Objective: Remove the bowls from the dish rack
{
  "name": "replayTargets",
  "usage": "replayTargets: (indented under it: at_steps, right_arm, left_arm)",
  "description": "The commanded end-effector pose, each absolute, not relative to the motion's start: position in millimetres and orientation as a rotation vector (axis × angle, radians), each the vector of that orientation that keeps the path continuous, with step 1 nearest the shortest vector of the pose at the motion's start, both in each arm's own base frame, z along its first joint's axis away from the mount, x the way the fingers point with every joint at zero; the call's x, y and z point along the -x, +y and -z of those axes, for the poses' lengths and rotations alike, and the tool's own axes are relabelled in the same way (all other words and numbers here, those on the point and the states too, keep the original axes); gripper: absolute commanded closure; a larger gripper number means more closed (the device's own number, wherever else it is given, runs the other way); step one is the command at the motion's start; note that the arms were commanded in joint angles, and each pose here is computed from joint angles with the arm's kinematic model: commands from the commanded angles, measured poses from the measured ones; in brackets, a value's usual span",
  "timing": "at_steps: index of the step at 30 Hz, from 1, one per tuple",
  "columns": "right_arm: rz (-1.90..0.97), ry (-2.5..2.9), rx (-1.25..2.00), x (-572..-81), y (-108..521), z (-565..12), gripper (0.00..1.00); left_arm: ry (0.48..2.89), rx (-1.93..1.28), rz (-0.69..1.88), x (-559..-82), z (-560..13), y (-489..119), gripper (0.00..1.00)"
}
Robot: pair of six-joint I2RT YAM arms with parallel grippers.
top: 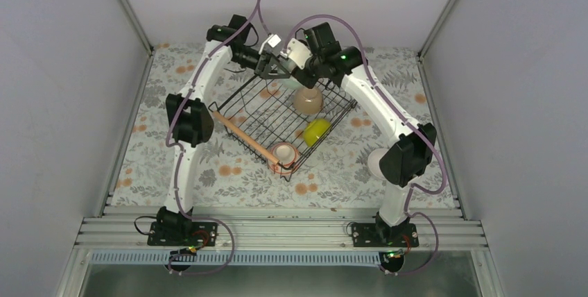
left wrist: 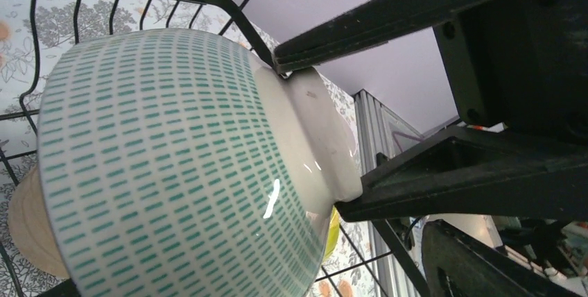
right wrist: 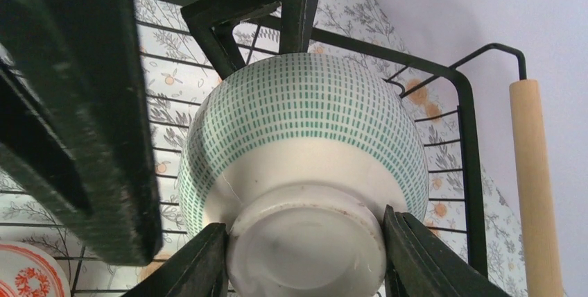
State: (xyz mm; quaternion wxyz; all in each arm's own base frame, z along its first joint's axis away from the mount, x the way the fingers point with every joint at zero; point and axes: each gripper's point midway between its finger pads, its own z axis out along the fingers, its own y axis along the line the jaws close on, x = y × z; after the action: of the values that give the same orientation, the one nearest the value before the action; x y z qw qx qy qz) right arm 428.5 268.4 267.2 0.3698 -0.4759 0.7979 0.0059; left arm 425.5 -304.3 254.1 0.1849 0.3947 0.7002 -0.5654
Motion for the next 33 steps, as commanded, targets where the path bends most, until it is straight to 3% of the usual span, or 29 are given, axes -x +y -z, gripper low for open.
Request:
replayTargets:
  at_steps: [1, 10, 21, 30, 33]
  right_arm:
    - [-0.037, 2.006, 1.138, -446.5, 271.8, -276.8, 0.80]
    - [-0.095, 2.015, 1.127, -453.2, 280.9, -263.3, 0.81]
    - [-0.177, 1.992, 1.141, -451.6, 293.6, -250.9, 0.78]
    - [-0.209, 1.954, 1.145, -452.5, 299.9, -252.2, 0.78]
    - [-0.203, 1.956, 1.145, -452.8, 299.0, -251.2, 0.77]
  left_arm:
    - [1.875, -1.136, 1.614, -412.2, -292.0, -303.7, 0.18]
    - [1.875, -1.130, 1.623, -412.7, -293.0, -304.7, 0.38]
    - [1.842, -1.134, 1.643, -407.6, -305.7, -305.0, 0.45]
    - [1.850, -1.135, 1.653, -403.8, -304.1, -305.4, 0.66]
    - [1.859, -1.136, 1.650, -404.2, -301.2, -306.4, 0.68]
